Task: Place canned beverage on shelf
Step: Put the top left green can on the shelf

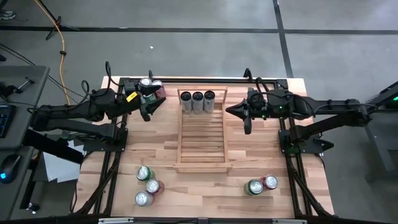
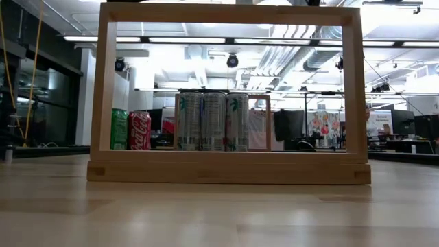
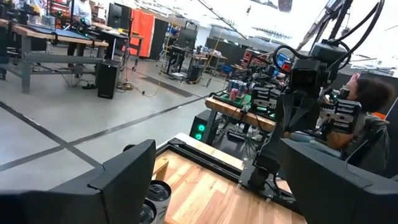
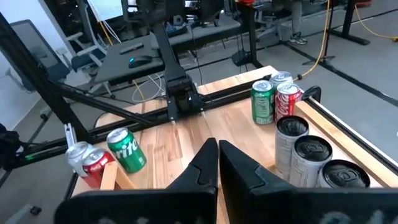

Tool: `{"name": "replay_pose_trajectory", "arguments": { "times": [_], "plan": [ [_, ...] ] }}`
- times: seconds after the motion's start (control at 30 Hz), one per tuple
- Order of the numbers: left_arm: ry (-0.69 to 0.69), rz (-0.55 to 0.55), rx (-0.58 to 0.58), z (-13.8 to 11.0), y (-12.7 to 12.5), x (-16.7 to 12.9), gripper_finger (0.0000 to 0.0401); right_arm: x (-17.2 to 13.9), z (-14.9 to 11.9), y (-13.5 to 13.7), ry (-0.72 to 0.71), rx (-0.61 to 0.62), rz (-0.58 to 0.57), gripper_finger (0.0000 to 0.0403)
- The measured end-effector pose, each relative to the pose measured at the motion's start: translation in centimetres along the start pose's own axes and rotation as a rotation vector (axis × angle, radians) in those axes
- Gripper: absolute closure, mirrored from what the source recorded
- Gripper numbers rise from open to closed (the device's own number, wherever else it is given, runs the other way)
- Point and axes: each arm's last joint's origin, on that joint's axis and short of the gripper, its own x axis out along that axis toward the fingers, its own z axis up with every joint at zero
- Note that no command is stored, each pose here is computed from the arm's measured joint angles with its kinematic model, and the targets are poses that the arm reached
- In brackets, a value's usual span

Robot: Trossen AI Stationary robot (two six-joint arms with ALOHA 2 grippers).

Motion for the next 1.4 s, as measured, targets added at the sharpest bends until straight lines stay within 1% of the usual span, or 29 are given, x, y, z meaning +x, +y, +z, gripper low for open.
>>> {"name": "replay_pose_trajectory", "arguments": {
  "times": [0.03, 0.07, 0.13, 0.17, 0.27, 0.33, 0.4, 0.53, 0.63, 0.73, 0.77, 0.8, 0.87, 0.93, 1.03, 1.1, 1.13, 1.17, 1.23, 1.33, 1.4],
  "plan": [
    [0.0, 0.0, -0.002, 0.0, 0.0, 0.0, 0.0072, 0.0, 0.0, 0.0, 0.002, 0.003, -0.001, 0.0402],
    [-0.001, -0.001, -0.012, 0.0, 0.0, 0.0, 0.0072, 0.0, 0.0, 0.0, 0.0, 0.028, -0.003, 0.0402],
    [-0.002, -0.001, -0.025, 0.0, 0.0, 0.0, 0.0072, 0.1, 0.1, -0.3, -0.015, 0.097, -0.042, 0.0395],
    [-0.002, -0.001, -0.025, 0.0, 0.0, 0.0, 0.0072, 0.2, 0.1, -0.5, -0.018, 0.124, -0.064, 0.0388],
    [-0.002, 0.0, -0.016, 0.0, 0.0, 0.0, 0.0072, 0.3, 0.2, -1.1, -0.034, 0.142, -0.117, 0.0355],
    [-0.004, 0.004, -0.001, 0.0, 0.0, 0.0, 0.0072, 0.3, 0.3, -1.4, -0.043, 0.153, -0.142, 0.0321],
    [-0.005, 0.008, 0.008, 0.0, 0.0, 0.0, 0.0072, 0.3, 0.4, -1.7, -0.046, 0.159, -0.152, 0.0278],
    [-0.005, 0.008, 0.011, 0.0, 0.0, 0.0, 0.0072, 0.3, 0.7, -1.9, -0.083, 0.187, -0.158, 0.0175],
    [-0.004, 0.008, 0.033, 0.0, 0.0, 0.0, 0.0072, 0.4, 0.9, -2.1, -0.1, 0.156, -0.165, 0.0102],
    [-0.003, 0.013, 0.021, 0.0, 0.0, 0.0, 0.0072, 0.4, 1.0, -2.4, -0.103, 0.163, -0.176, 0.0048],
    [-0.001, 0.038, 0.004, 0.1, 0.1, 0.0, 0.0072, 0.4, 1.0, -2.4, -0.103, 0.163, -0.179, 0.0036],
    [-0.001, 0.085, -0.008, 0.3, 0.2, 0.2, 0.0072, 0.4, 1.0, -2.5, -0.102, 0.163, -0.18, 0.0026],
    [0.027, 0.214, -0.004, 0.7, 0.6, 1.0, 0.0072, 0.4, 1.0, -2.6, -0.101, 0.165, -0.182, 0.0014],
    [0.11, 0.377, 0.033, 1.3, 1.6, 2.1, 0.0072, 0.4, 1.0, -2.8, -0.103, 0.166, -0.189, 0.001],
    [0.317, 0.62, 0.073, 1.9, 3.9, 3.7, 0.0072, 0.4, 1.1, -3.0, -0.103, 0.168, -0.197, 0.0009],
    [0.479, 0.773, 0.097, 1.4, 5.8, 4.4, 0.0072, 0.4, 1.0, -3.0, -0.1, 0.178, -0.2, 0.0009],
    [0.556, 0.837, 0.098, 0.8, 6.7, 4.5, 0.0072, 0.4, 1.0, -3.0, -0.097, 0.188, -0.2, 0.0009],
    [0.621, 0.877, 0.083, 0.1, 7.5, 4.6, 0.0072, 0.4, 0.9, -3.0, -0.092, 0.196, -0.202, 0.0009],
    [0.693, 0.945, 0.043, -1.2, 8.6, 4.6, 0.0072, 0.4, 0.8, -3.1, -0.075, 0.212, -0.207, 0.0009],
    [0.721, 1.011, -0.005, -3.2, 9.7, 4.2, 0.0072, 0.4, 0.4, -3.1, -0.042, 0.234, -0.218, 0.0009],
    [0.709, 1.035, -0.052, -4.6, 10.1, 3.9, 0.0072, 0.4, 0.2, -3.2, -0.02, 0.252, -0.226, 0.0009]
  ]
}}
